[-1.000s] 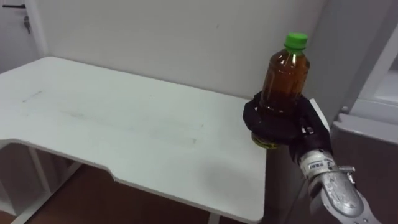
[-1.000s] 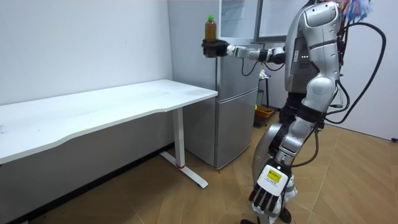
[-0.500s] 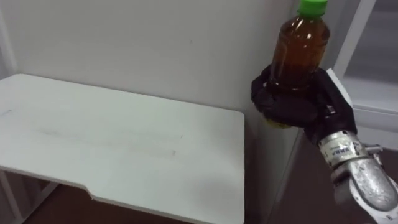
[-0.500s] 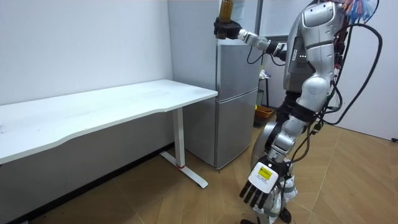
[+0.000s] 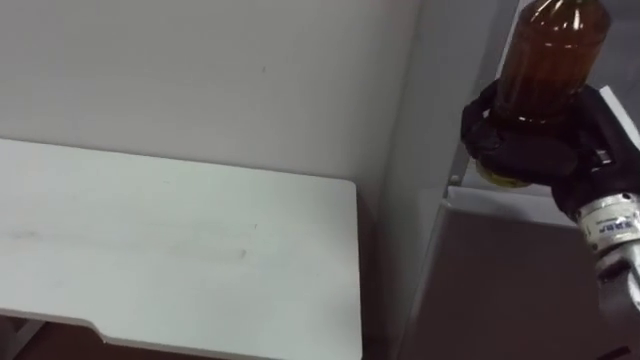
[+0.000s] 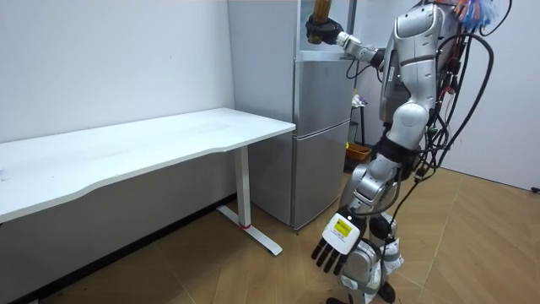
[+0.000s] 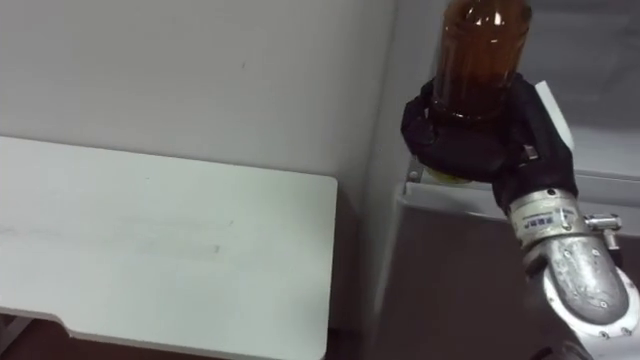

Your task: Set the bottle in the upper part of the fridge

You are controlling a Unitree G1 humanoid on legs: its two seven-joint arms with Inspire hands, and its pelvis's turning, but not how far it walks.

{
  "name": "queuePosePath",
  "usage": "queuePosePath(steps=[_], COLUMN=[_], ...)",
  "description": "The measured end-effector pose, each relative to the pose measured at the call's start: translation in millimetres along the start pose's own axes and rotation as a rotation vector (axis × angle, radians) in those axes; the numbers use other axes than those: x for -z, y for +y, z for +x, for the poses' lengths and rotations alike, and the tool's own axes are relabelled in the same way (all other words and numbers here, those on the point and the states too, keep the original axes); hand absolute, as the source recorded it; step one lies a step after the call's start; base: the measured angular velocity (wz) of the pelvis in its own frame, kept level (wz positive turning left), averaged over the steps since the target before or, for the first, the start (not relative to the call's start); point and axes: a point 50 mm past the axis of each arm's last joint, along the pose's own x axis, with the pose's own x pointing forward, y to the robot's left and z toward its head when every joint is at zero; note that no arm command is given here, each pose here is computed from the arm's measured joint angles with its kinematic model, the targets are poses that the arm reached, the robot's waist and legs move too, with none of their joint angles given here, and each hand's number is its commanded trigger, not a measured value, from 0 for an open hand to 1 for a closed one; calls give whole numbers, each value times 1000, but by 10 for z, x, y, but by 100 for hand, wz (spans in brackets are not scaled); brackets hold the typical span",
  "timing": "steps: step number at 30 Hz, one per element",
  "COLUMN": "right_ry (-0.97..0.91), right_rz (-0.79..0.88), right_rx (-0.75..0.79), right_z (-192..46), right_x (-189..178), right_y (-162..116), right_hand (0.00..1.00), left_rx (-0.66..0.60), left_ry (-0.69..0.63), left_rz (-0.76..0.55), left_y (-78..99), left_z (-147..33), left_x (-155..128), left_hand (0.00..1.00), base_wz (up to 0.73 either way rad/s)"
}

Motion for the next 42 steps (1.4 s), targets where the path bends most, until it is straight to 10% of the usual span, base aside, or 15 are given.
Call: queuePosePath(steps=[42], right_ry=[94], right_rz=[-57], right_rx=[476], right_z=[189], right_x=[12], right_y=[-898], right_hand=[100], left_rx=[-28], left_ry=[27], left_rz=[-37], left_y=[207], left_z=[-109], left_x=[281], left_hand=[0], base_wz=[1])
